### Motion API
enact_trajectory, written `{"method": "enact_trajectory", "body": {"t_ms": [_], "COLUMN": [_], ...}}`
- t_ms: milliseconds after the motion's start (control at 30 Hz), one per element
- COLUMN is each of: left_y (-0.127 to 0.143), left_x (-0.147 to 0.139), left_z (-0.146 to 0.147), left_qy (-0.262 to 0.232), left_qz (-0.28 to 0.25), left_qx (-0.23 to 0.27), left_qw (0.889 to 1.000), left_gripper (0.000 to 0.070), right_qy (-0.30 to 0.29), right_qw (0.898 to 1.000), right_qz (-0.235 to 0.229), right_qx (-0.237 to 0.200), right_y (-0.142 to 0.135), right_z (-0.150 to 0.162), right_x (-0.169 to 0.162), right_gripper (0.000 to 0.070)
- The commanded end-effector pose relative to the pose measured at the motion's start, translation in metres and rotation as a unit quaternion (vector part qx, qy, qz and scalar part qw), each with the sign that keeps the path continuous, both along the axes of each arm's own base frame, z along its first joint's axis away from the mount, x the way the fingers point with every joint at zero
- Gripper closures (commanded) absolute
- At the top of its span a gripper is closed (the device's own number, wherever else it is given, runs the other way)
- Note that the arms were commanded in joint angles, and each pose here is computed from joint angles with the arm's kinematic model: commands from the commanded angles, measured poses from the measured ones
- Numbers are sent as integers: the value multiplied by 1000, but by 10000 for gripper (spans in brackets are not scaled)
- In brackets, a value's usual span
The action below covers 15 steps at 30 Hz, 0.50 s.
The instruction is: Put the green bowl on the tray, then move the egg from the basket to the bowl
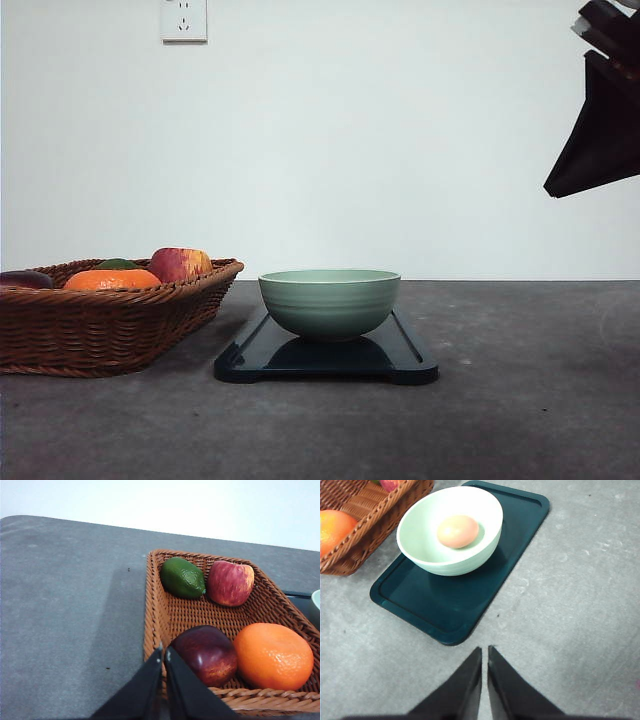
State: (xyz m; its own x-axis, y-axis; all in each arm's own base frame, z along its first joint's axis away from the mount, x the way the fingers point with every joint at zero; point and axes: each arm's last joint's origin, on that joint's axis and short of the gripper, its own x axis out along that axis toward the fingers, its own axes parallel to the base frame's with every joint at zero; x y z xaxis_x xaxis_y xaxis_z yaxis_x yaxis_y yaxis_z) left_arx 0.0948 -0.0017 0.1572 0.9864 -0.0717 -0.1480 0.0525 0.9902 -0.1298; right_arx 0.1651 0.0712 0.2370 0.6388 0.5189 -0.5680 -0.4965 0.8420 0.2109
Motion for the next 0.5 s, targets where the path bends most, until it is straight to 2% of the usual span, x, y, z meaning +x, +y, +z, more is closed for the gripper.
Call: {"method": "enact_trajectory", "body": {"t_ms": [0, 333, 467], "left_y": [0, 0, 0], "left_x": [1, 1, 1], "left_z": [-7, -7, -7], "left_qy": [11, 11, 11], "left_qz": [1, 1, 1], "left_qx": [5, 5, 5], "left_qw": [1000, 1000, 1000], "left_gripper": [700, 700, 700], "right_qy": [-3, -3, -48], "right_qw": [1000, 1000, 998], "right_qz": [4, 4, 12], "right_qx": [1, 1, -45], "right_y": [1, 1, -1], "right_z": [1, 1, 2], "right_x": [1, 1, 1], "right_gripper": [688, 688, 688]}}
